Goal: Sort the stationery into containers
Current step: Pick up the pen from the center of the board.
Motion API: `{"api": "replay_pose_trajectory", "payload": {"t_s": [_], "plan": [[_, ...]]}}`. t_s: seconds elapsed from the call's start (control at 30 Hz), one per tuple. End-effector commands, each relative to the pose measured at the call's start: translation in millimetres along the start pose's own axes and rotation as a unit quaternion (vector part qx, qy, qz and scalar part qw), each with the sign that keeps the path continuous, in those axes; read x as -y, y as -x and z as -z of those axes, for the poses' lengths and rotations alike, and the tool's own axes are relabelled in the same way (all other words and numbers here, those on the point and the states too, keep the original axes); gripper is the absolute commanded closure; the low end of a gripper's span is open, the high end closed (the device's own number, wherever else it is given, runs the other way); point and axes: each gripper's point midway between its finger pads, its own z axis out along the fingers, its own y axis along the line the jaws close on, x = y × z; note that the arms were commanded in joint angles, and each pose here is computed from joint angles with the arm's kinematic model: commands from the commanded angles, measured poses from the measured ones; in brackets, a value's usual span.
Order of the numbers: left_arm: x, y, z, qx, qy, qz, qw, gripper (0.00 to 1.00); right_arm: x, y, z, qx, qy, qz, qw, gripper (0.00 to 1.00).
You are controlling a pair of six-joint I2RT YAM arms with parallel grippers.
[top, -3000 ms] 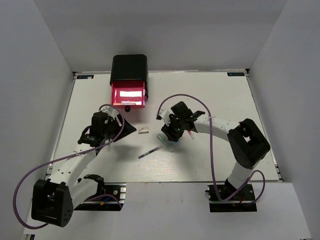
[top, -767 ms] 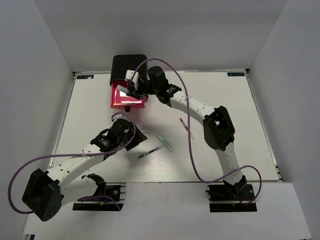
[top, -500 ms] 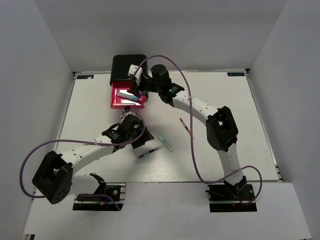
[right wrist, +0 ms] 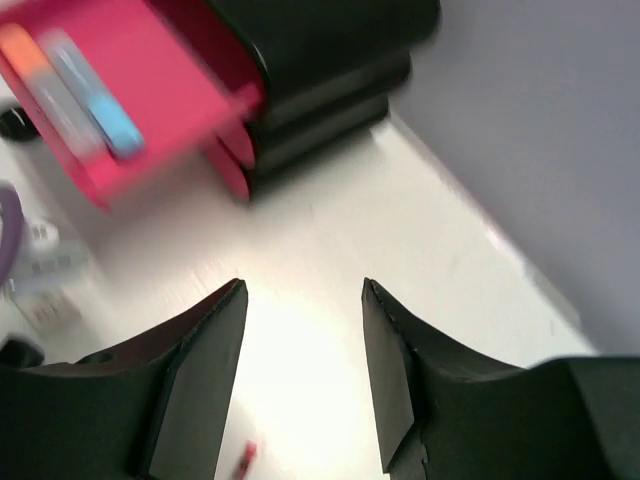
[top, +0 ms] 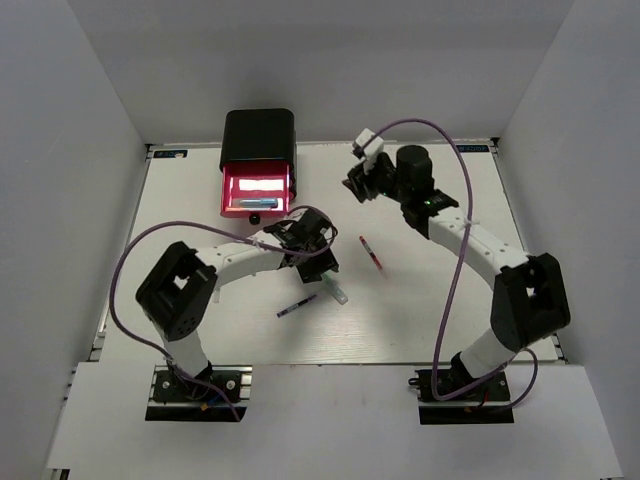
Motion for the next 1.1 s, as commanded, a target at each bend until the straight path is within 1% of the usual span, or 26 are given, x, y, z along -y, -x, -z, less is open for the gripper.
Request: {"api": "replay_pose_trajectory", "payload": {"t_s": [0.0, 0.03, 0.07, 0.1, 0.17, 0.2, 0.27, 0.43, 0.5, 0.53, 0.57, 0.63, 0.67, 0.7, 0.73, 0.77, 0.83, 0.87, 0.9, 0.97, 1.0, 1.07], "plan": [[7, -3, -3, -0.006, 0.033, 0.006, 0.999, 0.41, 0, -19, 37, -0.013, -0.022, -0.022, 0.999, 0.44], [10, -2, -6, -0.006, 0.033, 0.006, 0.999, 0.41, 3, -26, 44, -0.018, -0.028, -0.026, 0.999, 0.44], [9, -3, -10, -0.010, 0.041, 0.005, 0.999, 0.41, -1, -44, 50, -0.034, -0.027, -0.035, 0.998, 0.44], [6, -9, -12, -0.019, 0.057, 0.000, 0.998, 0.41, -4, -43, 62, -0.030, -0.034, -0.042, 0.998, 0.44], [10, -11, -21, -0.032, 0.079, -0.010, 0.996, 0.41, -5, -60, 72, -0.044, -0.038, -0.056, 0.997, 0.44], [8, -12, -19, -0.039, 0.097, -0.011, 0.994, 0.41, -2, -51, 81, -0.032, -0.046, -0.057, 0.997, 0.44], [0, -18, -24, -0.046, 0.119, -0.017, 0.992, 0.41, -6, -65, 91, -0.043, -0.049, -0.069, 0.995, 0.44], [-6, -26, -36, -0.055, 0.134, -0.022, 0.989, 0.41, -8, -81, 105, -0.052, -0.055, -0.089, 0.993, 0.44], [1, -21, -40, -0.050, 0.133, -0.029, 0.989, 0.44, -10, -89, 109, -0.059, -0.054, -0.099, 0.992, 0.44], [-6, -24, -44, -0.058, 0.149, -0.035, 0.986, 0.46, -12, -90, 112, -0.058, -0.053, -0.100, 0.992, 0.44], [-1, -22, -45, -0.057, 0.144, -0.041, 0.987, 0.54, -10, -93, 114, -0.060, -0.058, -0.108, 0.991, 0.44], [0, -25, -46, -0.061, 0.145, -0.051, 0.986, 0.64, -16, -99, 118, -0.065, -0.052, -0.113, 0.990, 0.44], [-3, -26, -48, -0.063, 0.149, -0.057, 0.985, 0.74, -16, -101, 119, -0.066, -0.055, -0.116, 0.989, 0.44], [-3, -25, -49, -0.059, 0.151, -0.058, 0.985, 0.77, -16, -102, 121, -0.066, -0.055, -0.117, 0.989, 0.44], [3, -22, -45, -0.055, 0.143, -0.057, 0.987, 0.80, -21, -106, 123, -0.069, -0.048, -0.120, 0.989, 0.41], [8, -17, -38, -0.045, 0.134, -0.064, 0.988, 0.84, -22, -104, 125, -0.065, -0.046, -0.117, 0.990, 0.39], [20, -5, -28, -0.021, 0.111, -0.079, 0.990, 0.87, -32, -107, 129, -0.066, -0.023, -0.111, 0.991, 0.33], [36, 14, -13, 0.011, 0.083, -0.084, 0.993, 0.90, -35, -108, 130, -0.067, -0.016, -0.108, 0.992, 0.27], [43, 19, -5, 0.024, 0.071, -0.088, 0.993, 0.90, -43, -111, 131, -0.067, -0.001, -0.109, 0.992, 0.26], [55, 48, 14, 0.067, 0.054, -0.074, 0.994, 0.90, -49, -110, 136, -0.061, 0.010, -0.107, 0.992, 0.26], [67, 59, 35, 0.092, 0.033, -0.074, 0.993, 0.90, -55, -113, 137, -0.062, 0.020, -0.107, 0.992, 0.26], [70, 87, 54, 0.132, 0.025, -0.055, 0.989, 0.90, -59, -111, 140, -0.055, 0.028, -0.106, 0.992, 0.31]]}}
